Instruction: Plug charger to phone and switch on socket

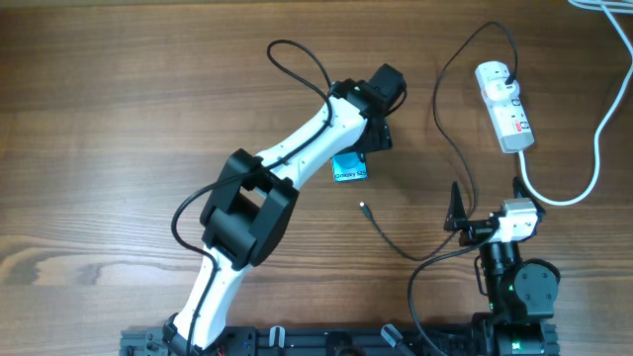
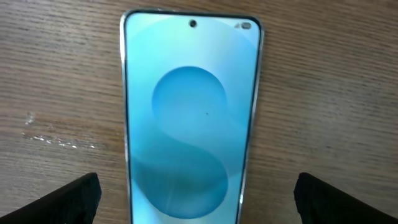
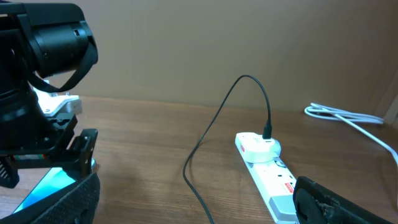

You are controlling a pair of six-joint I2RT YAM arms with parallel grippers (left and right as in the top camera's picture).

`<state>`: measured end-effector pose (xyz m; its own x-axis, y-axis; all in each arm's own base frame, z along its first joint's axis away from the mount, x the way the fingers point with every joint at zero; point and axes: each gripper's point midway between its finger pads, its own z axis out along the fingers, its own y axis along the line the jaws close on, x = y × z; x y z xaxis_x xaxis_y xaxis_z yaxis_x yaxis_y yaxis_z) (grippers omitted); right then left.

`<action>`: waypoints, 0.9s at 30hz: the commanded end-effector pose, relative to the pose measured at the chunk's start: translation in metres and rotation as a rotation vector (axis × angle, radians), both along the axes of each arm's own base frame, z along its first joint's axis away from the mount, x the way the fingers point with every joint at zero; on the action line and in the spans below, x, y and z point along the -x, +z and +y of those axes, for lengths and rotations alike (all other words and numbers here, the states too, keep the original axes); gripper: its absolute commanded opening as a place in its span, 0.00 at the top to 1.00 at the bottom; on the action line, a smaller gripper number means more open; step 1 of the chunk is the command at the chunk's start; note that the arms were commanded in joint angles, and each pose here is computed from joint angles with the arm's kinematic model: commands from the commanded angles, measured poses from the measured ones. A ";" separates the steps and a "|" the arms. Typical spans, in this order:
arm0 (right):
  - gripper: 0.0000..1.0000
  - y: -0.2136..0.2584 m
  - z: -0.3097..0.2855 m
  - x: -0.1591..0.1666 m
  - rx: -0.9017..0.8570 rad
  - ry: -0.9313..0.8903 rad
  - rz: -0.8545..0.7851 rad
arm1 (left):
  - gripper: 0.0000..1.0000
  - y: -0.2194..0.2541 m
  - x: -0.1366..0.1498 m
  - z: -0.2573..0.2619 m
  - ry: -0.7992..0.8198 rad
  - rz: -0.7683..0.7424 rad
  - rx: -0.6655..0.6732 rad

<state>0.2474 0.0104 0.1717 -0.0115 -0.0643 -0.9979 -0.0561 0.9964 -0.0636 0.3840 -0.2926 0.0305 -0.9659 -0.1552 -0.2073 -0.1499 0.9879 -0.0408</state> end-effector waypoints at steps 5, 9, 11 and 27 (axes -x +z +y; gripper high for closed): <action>0.00 0.001 -0.001 0.000 -0.012 -0.004 -0.003 | 0.00 -0.020 0.000 0.003 -0.026 0.034 -0.024; 0.00 0.001 -0.001 0.000 -0.013 -0.004 -0.003 | 0.00 -0.027 0.004 -0.001 -0.030 0.067 -0.002; 0.00 0.001 -0.001 0.000 -0.013 -0.004 -0.003 | 0.00 -0.027 0.004 -0.006 -0.034 0.072 0.024; 0.00 0.001 -0.001 0.000 -0.013 -0.004 -0.003 | 0.00 -0.027 -0.003 0.000 -0.023 0.038 -0.007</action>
<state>0.2474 0.0103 0.1717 -0.0115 -0.0643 -0.9979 -0.0558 0.9964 -0.0636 0.3801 -0.2950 0.0045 -0.9785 -0.1452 -0.1464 -0.1405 0.9892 -0.0418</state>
